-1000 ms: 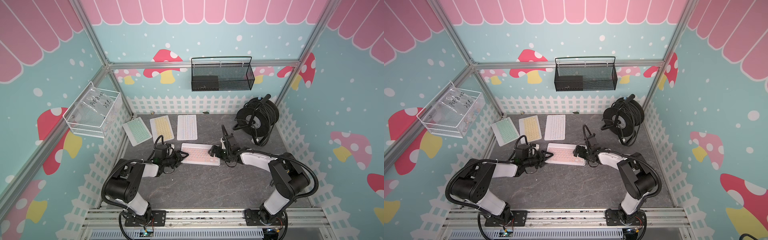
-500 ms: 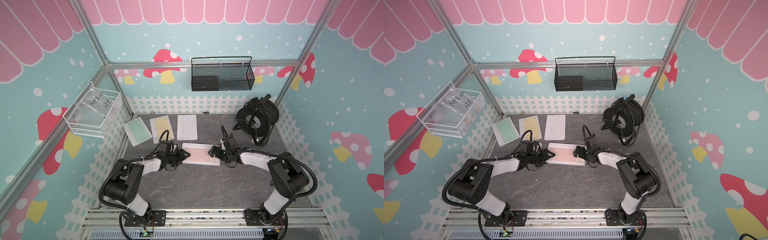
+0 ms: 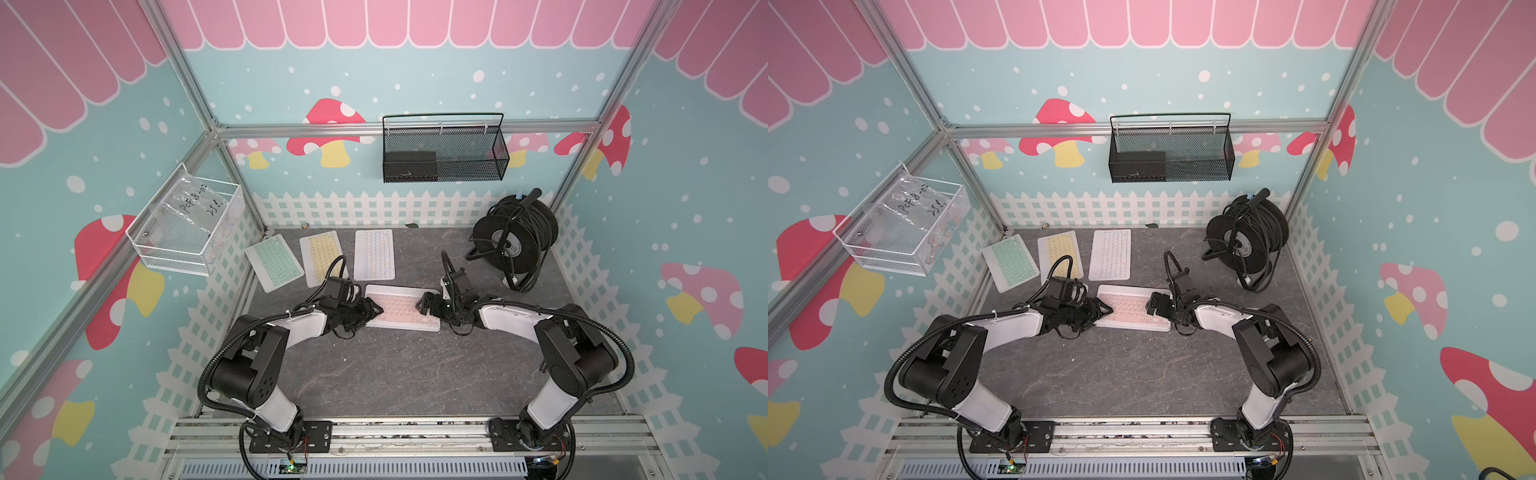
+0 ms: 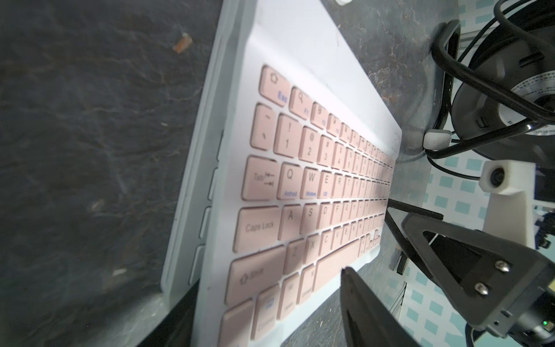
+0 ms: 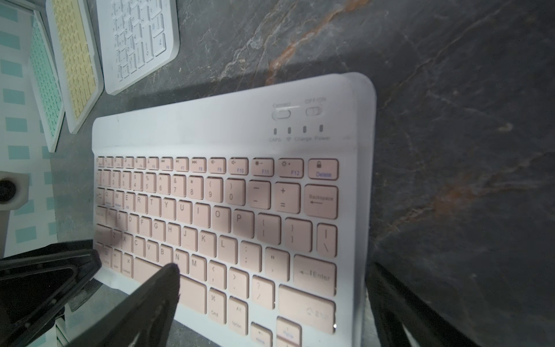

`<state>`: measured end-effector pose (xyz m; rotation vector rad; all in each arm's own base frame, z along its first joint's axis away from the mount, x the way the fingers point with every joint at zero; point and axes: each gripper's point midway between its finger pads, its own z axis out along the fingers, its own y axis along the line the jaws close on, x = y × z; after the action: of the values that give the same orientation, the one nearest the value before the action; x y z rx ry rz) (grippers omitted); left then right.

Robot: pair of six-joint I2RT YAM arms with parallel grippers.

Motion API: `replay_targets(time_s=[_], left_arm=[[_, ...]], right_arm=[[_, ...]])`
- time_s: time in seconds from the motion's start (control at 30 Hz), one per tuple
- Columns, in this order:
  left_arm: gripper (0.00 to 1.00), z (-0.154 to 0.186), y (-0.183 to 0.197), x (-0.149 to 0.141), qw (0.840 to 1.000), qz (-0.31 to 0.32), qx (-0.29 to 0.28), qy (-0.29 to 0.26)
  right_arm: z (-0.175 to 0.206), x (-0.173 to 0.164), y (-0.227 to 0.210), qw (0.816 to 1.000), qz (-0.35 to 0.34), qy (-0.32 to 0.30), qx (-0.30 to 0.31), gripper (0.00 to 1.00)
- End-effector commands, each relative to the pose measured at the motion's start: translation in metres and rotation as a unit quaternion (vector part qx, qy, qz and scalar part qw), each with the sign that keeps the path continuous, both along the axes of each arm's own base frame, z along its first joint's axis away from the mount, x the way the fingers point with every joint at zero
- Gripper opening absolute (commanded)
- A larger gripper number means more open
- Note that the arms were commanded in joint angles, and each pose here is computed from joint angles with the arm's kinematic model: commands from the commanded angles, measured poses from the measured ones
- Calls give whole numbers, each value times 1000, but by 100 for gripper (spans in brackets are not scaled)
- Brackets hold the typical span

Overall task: Stack the numeric keypads
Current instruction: Place the numeric keypad at the numeric keypad.

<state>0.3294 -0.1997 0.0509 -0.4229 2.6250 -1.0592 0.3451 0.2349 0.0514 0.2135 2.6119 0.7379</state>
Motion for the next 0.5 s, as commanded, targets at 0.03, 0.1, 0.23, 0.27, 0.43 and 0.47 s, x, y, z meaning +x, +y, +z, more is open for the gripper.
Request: replay_targets(time_s=[0.03,0.1,0.23,0.27,0.43,0.47], left_arm=[[65,3,-2,6,999,-12,29,-13],[65,3,-2,7,999,-12,38,-14],[66,3,3,8,998,-4,57,-11],[67,3,4,7,998,-3,61,-10],[100,8,7,8,998,3,67,-12],[99,8,7,8,998,3,69,-13]], right_arm=[[0,1,4,1000,2,1,-6,98],[-1,1,4,1000,2,1,-8,99],[0,2,3,1000,3,1,-11,98],[-1,1,3,1000,4,1,-14,98],[0,2,-2,999,4,1,-42,98],[1,2,-2,999,4,-1,-43,98]])
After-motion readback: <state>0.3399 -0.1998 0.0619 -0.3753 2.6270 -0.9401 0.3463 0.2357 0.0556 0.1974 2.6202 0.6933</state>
